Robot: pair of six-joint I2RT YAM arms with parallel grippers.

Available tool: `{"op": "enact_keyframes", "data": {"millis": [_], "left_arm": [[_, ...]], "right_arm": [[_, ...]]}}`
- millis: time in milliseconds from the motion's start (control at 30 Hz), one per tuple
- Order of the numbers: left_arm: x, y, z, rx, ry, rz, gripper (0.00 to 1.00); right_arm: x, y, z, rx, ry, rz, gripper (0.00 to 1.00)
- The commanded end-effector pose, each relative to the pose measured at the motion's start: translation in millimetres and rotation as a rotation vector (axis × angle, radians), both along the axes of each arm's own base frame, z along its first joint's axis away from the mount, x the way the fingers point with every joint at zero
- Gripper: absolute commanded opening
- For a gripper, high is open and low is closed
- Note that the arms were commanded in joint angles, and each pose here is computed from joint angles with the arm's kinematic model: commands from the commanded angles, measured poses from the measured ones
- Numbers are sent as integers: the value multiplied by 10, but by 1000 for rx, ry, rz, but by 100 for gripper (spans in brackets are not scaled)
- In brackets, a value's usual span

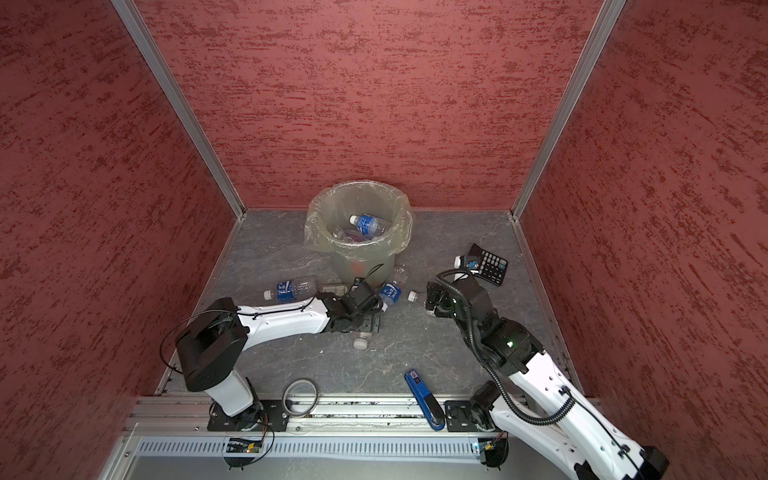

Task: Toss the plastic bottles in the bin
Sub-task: 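Grasp the clear yellow-labelled bottle with the left gripper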

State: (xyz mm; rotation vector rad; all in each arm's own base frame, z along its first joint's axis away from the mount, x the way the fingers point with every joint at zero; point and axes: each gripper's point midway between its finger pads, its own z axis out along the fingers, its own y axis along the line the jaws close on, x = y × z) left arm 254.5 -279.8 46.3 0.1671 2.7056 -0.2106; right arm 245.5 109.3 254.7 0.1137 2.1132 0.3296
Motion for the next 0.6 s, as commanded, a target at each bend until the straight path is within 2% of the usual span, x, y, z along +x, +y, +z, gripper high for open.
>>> {"op": "enact_keyframes", "data": {"millis": [0, 100, 300, 567], "left_arm": [[64, -41, 19, 10, -18, 2, 87], [75, -84, 1, 6, -14, -7, 81], [77, -127, -70, 15, 9, -17, 77], [44, -88, -46, 9, 4, -13, 55]], "right_arm": [[-37, -12, -24, 13, 11, -1, 90], [-42, -10, -13, 12, 12, 2, 88], [-47, -20, 28, 12, 7, 1, 87], [-43, -3, 46, 16, 4, 8, 78]]}}
